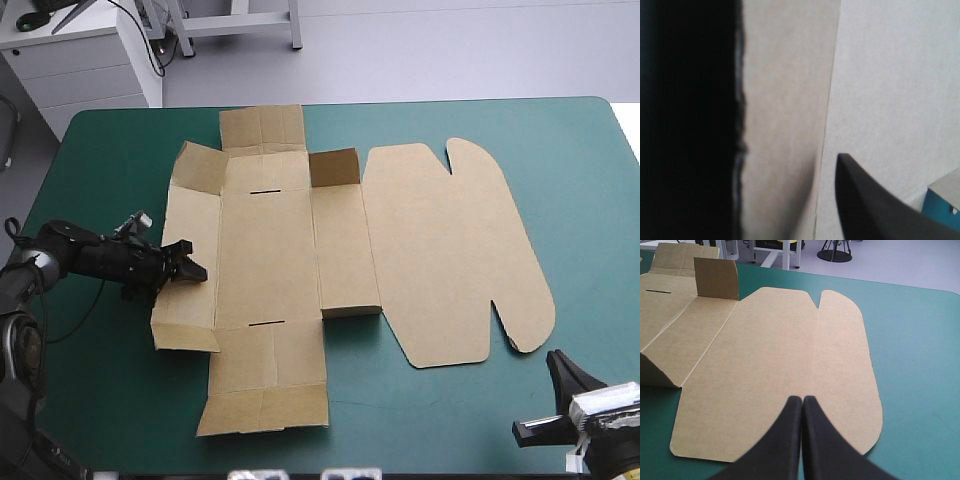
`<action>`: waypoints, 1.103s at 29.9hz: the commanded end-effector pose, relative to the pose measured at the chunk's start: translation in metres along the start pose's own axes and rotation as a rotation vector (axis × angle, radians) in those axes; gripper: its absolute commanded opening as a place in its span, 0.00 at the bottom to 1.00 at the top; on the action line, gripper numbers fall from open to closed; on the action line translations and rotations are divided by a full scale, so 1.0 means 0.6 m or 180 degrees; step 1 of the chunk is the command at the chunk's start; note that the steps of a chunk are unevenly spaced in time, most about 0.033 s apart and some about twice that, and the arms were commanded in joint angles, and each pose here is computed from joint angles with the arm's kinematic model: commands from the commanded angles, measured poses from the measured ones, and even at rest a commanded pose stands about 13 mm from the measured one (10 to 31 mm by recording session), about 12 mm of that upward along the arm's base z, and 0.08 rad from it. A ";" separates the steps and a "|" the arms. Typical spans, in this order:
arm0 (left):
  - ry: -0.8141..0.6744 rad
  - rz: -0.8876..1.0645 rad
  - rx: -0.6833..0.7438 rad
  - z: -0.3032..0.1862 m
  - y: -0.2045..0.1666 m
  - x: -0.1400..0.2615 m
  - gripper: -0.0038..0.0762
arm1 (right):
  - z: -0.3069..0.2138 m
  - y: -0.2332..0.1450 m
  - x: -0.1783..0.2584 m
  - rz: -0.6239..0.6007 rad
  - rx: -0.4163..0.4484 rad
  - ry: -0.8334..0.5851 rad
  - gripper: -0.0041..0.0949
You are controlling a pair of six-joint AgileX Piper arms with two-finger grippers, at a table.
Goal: Fold the box
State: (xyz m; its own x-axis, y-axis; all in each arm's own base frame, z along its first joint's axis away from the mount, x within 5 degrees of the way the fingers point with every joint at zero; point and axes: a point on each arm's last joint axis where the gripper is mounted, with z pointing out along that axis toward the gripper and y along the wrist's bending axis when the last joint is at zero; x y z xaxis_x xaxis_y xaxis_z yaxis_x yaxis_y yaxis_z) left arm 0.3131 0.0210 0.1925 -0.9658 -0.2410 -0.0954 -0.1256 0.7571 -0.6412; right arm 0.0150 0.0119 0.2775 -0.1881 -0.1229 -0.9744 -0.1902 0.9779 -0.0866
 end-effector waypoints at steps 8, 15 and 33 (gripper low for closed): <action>0.0204 0.0760 0.0334 -0.064 -0.079 -0.029 0.04 | -0.015 -0.002 -0.023 -0.0024 0.0098 -0.0374 0.03; 0.0628 0.1557 -0.0569 -0.055 -0.102 -0.027 0.04 | -0.015 -0.002 -0.023 -0.0024 0.0098 -0.0374 0.03; 0.0001 0.5301 -0.2916 -0.016 -0.348 -0.049 0.04 | -0.015 -0.002 -0.023 -0.0024 0.0098 -0.0374 0.03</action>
State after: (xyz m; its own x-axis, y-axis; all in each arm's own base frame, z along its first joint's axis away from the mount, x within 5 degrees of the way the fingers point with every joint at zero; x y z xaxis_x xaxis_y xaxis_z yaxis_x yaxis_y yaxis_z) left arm 0.3615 -0.1141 0.2969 -0.3639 0.9284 -0.0748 0.8367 0.3611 0.4118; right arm 0.0150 0.0119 0.2775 -0.1881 -0.1229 -0.9744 -0.1902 0.9779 -0.0866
